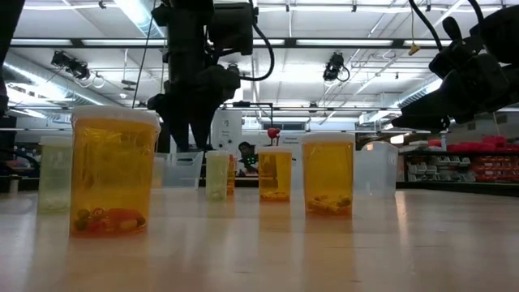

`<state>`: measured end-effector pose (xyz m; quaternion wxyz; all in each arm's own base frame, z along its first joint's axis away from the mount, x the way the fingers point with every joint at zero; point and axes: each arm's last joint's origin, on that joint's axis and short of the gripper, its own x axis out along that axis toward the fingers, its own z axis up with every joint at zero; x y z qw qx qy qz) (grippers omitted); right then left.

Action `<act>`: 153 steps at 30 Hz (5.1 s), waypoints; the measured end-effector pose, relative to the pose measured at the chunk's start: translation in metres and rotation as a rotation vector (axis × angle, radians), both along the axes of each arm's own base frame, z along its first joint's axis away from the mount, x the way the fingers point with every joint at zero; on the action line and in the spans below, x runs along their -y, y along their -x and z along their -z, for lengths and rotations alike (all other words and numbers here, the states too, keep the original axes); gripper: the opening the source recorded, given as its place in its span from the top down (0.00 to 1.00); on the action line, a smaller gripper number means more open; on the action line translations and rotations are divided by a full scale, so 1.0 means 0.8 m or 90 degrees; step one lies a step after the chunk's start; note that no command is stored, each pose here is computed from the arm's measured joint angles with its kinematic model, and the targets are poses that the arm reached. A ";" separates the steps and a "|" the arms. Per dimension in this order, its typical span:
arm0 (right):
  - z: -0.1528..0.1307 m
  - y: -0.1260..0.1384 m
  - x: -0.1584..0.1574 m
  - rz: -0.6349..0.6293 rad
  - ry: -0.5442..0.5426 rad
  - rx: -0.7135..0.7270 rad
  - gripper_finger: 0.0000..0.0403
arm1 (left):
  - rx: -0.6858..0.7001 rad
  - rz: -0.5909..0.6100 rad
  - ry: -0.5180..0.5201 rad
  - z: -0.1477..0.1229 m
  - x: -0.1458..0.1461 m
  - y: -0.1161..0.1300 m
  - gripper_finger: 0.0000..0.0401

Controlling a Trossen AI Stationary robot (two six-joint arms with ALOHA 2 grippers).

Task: Pick and place medicine bottles into bin by pill shape (circle, oval)
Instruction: Put the small yellow pill bottle into the left transparent bin

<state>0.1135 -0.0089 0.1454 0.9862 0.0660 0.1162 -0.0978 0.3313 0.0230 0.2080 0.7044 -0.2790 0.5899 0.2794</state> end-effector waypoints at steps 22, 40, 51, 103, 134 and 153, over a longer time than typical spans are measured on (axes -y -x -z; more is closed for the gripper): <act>0.000 0.000 0.000 0.000 0.000 0.000 0.32 | -0.017 0.024 0.103 0.000 0.122 0.011 0.43; 0.000 0.000 0.000 0.000 0.000 0.000 0.32 | -0.028 0.003 0.007 0.003 0.202 0.049 0.45; 0.000 0.000 0.000 0.000 0.000 0.000 0.32 | -0.039 -0.025 0.006 0.024 0.207 0.061 0.47; 0.000 0.000 0.000 0.000 0.000 0.000 0.32 | -0.082 0.029 0.029 0.025 0.207 0.066 0.63; 0.000 0.000 0.000 0.000 0.000 0.000 0.32 | -0.145 0.136 -0.069 -0.066 0.084 0.023 0.68; 0.000 0.000 0.000 0.000 0.000 0.000 0.32 | -0.215 0.115 -0.150 -0.091 0.002 0.048 0.67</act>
